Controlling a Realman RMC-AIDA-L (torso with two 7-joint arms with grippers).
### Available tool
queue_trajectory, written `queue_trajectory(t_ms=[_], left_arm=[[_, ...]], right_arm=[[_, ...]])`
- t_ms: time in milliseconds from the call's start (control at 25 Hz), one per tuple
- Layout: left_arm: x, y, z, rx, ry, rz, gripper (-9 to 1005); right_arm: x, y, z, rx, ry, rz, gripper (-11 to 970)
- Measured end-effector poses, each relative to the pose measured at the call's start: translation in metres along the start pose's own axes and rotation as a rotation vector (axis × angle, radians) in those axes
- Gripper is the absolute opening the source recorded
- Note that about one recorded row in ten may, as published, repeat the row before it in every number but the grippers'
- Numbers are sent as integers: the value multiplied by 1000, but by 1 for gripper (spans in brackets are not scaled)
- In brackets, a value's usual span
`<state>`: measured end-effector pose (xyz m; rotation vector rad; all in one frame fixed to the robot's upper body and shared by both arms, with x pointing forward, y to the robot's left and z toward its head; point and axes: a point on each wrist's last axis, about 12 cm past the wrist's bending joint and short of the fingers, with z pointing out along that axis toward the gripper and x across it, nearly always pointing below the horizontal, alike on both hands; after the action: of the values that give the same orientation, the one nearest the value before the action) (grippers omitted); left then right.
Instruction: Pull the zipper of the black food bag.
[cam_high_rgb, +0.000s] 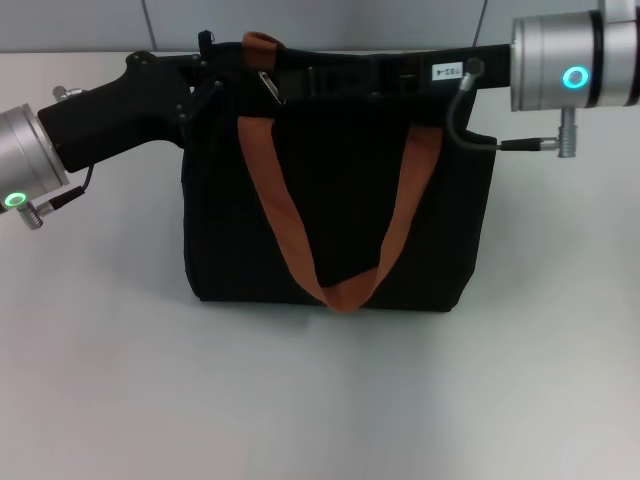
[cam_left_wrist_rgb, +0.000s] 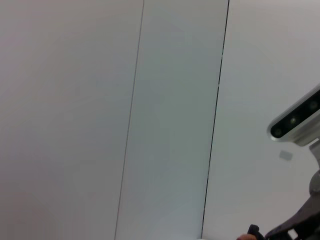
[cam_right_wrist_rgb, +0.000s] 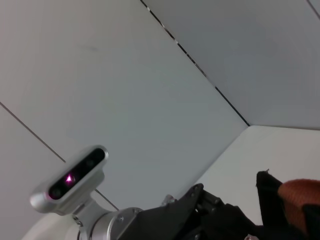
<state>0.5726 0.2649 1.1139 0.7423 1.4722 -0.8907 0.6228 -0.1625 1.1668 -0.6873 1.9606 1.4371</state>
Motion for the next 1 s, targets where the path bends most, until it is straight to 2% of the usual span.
queue_trajectory(t_ms=[360,1000], left_arm=[[-3,-1,5,13,-18,2,15],[-9,0,11,19,-41,-3,16]], right_arm=[[0,-3,8,38,-5,9,347],[5,0,18,31,19,13,338]])
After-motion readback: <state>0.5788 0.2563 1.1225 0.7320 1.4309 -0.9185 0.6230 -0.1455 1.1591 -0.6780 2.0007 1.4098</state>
